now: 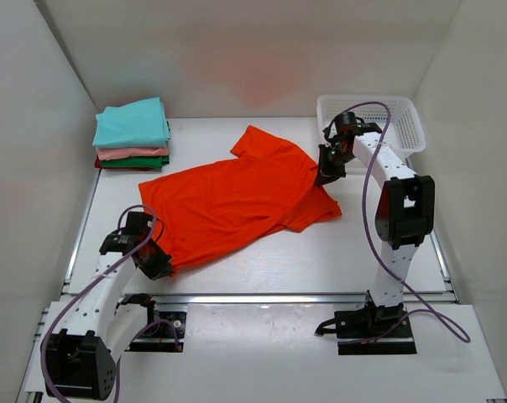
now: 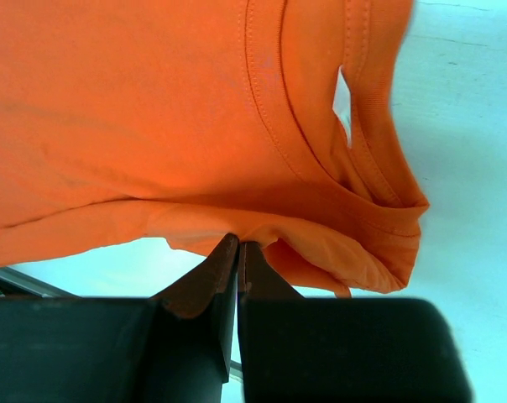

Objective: Fold and stack the t-shirts
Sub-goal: Fold the flattened tshirt in 1/3 of the way

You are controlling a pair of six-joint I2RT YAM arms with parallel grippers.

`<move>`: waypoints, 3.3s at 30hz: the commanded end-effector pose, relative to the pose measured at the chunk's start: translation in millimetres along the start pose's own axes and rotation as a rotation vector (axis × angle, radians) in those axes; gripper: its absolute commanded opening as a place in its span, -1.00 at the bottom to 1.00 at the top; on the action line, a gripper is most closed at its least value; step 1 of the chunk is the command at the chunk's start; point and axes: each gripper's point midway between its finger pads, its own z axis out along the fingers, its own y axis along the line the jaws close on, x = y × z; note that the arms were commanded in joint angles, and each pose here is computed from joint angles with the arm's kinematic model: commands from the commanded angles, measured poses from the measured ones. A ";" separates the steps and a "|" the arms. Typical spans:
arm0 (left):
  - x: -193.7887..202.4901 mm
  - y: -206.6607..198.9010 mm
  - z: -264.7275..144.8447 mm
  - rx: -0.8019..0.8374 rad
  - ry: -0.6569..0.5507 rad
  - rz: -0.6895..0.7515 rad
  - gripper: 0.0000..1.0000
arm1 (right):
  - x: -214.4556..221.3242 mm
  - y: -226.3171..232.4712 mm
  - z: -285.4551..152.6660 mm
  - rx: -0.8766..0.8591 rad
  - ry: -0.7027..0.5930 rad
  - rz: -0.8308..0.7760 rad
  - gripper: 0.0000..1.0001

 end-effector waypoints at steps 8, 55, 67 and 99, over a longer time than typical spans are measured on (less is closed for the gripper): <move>-48.9 -3.0 -12.8 -0.037 -0.149 -0.133 -1.00 | -4.0 -4.4 -22.6 -0.020 -0.044 0.012 -0.99; -107.6 -35.8 27.2 -0.001 -0.152 -0.188 -0.34 | 7.7 -23.8 -1.2 0.038 -0.021 -0.032 -0.38; -109.3 -35.1 26.6 -0.001 -0.161 -0.172 -0.43 | 27.0 -35.8 12.9 0.139 0.050 -0.079 -0.40; -109.6 -34.4 23.0 0.008 -0.174 -0.170 -1.00 | 24.6 -25.5 28.5 0.087 0.079 -0.064 -1.00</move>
